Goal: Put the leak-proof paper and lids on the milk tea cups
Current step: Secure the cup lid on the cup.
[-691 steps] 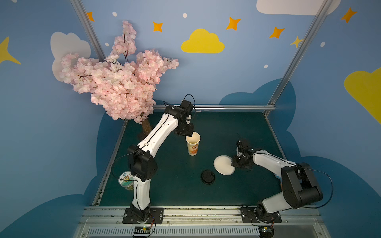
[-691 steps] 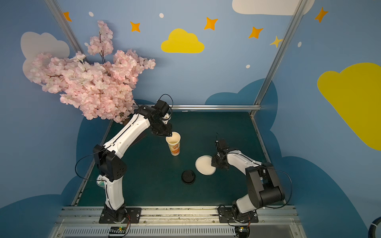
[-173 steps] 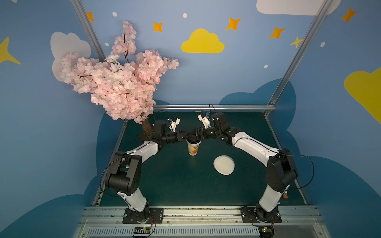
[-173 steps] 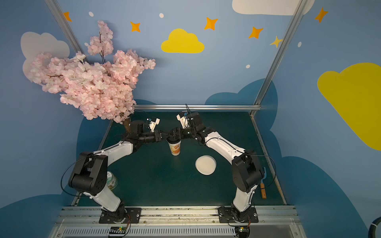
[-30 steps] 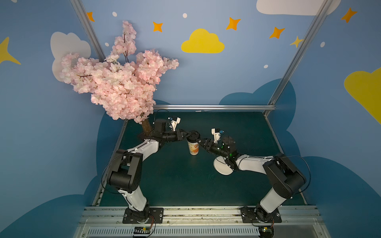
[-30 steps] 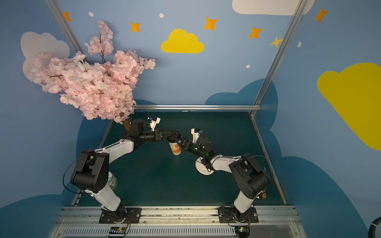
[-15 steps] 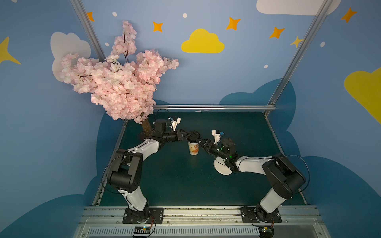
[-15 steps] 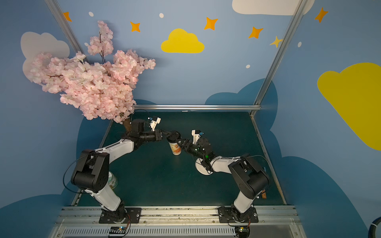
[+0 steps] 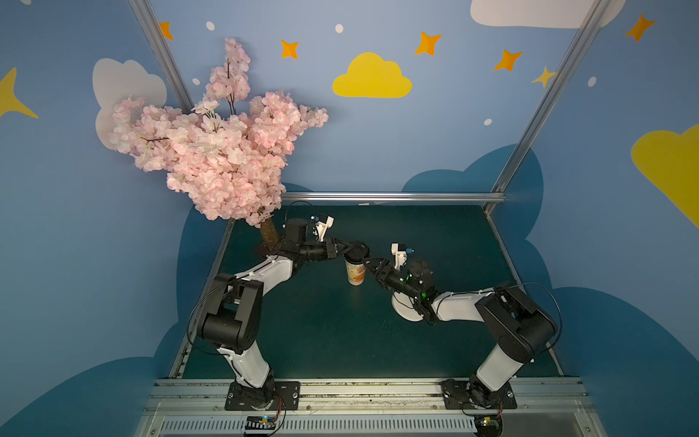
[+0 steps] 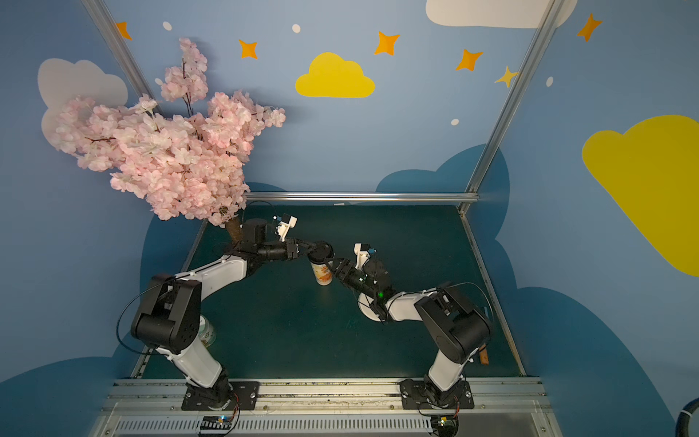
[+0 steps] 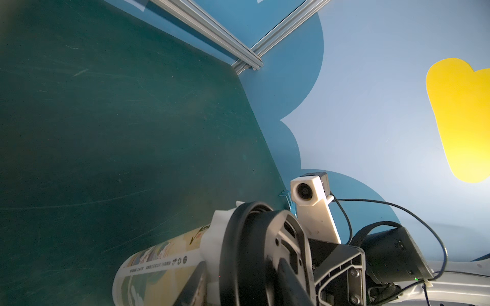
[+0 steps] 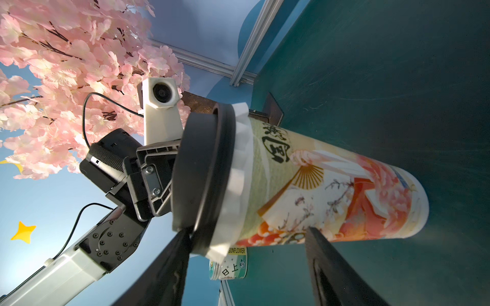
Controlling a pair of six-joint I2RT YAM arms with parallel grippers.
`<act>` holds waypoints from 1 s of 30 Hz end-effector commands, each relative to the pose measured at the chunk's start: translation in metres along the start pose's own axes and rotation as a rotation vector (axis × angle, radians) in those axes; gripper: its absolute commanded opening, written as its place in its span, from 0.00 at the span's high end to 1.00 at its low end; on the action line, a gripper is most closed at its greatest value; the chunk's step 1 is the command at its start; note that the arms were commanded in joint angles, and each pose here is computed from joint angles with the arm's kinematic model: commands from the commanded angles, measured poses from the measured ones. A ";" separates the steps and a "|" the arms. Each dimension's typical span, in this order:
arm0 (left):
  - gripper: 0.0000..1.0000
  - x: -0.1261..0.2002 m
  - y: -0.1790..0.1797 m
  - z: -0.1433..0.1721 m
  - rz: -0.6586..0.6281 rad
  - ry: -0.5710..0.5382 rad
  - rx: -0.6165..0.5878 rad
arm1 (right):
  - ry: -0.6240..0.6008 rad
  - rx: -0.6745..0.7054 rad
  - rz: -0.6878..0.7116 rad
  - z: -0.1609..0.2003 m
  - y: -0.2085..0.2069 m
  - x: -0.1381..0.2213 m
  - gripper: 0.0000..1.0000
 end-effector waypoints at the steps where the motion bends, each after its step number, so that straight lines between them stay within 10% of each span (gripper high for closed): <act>1: 0.59 -0.003 0.117 0.108 -0.354 0.237 0.380 | 0.456 -0.220 0.879 0.152 -0.204 0.111 0.31; 9: 0.59 -0.004 0.117 0.108 -0.352 0.239 0.380 | 0.422 -0.201 0.808 0.140 -0.192 0.100 0.30; 22: 0.60 -0.002 0.117 0.108 -0.370 0.245 0.377 | 0.264 0.204 0.404 -0.019 -0.012 0.043 0.23; 30: 0.60 -0.002 0.117 0.108 -0.369 0.247 0.371 | 0.066 0.258 0.362 -0.071 0.023 0.043 0.26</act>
Point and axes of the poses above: each gripper's point midway between its finger pads, its own x axis back along the fingers, its own y axis along the line the jaws close on, z = x × y, the point moved 1 cm from there along x, back along the fingers, and after that the axes turned 11 degrees about x, right-handed, at the moved point
